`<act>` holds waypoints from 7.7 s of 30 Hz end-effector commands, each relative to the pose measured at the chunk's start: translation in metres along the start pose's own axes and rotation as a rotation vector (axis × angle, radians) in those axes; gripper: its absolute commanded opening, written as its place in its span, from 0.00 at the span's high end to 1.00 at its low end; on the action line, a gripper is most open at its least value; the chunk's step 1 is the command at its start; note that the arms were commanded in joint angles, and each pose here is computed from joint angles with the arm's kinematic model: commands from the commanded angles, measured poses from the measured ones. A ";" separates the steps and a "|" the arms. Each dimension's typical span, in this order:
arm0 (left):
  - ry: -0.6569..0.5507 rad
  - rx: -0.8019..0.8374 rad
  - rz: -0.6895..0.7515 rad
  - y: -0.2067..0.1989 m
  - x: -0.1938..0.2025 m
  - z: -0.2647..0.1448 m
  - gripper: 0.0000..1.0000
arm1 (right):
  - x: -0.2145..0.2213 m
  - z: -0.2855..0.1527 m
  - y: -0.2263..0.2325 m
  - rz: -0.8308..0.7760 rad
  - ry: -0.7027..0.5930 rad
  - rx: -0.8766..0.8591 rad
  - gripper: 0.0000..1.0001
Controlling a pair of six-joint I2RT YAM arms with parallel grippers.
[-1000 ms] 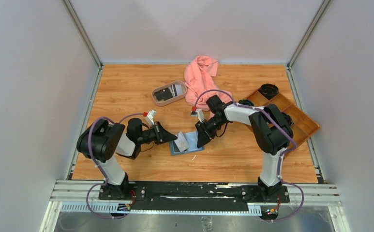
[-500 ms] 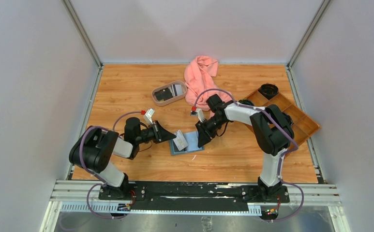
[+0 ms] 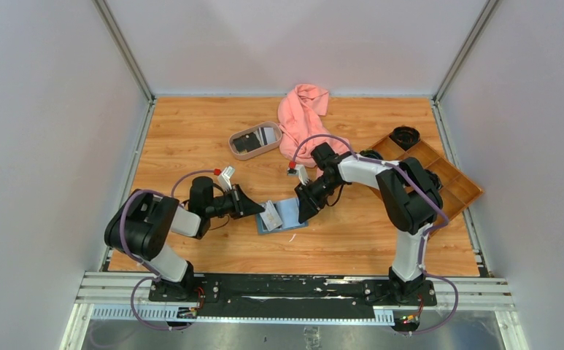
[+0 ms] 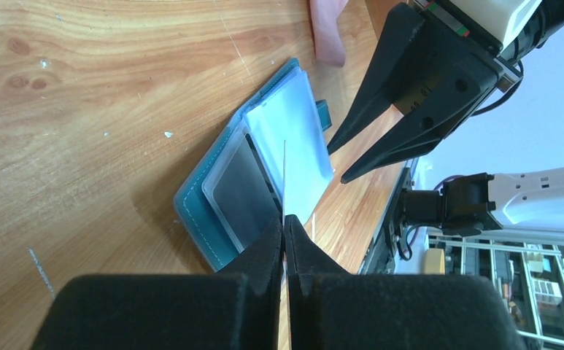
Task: Put the credit cards into the card holder
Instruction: Insert the credit card into the card holder.
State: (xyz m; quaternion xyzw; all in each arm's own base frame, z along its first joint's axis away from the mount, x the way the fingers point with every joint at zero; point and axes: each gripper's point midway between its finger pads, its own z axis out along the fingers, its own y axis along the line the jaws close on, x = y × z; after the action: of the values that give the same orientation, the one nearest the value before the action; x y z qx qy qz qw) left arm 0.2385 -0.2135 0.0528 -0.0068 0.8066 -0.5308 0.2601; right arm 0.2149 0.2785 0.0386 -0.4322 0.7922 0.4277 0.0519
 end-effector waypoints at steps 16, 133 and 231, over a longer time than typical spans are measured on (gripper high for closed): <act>-0.060 0.086 -0.056 -0.003 -0.008 0.007 1.00 | 0.004 0.005 -0.001 0.006 0.039 0.000 0.66; 0.288 -0.201 -0.108 0.030 0.009 0.049 1.00 | -0.002 0.002 0.013 -0.014 0.028 -0.060 0.62; 0.141 -0.427 0.000 0.004 0.017 0.048 0.57 | 0.009 0.000 -0.022 0.066 0.069 0.095 0.62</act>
State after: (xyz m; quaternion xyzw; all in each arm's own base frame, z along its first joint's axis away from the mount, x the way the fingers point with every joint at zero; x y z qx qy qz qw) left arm 0.2402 -0.2572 0.0304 -0.0175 0.9151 -0.3583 0.1841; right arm 0.2251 0.2679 0.0304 -0.4189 0.8223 0.3827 0.0426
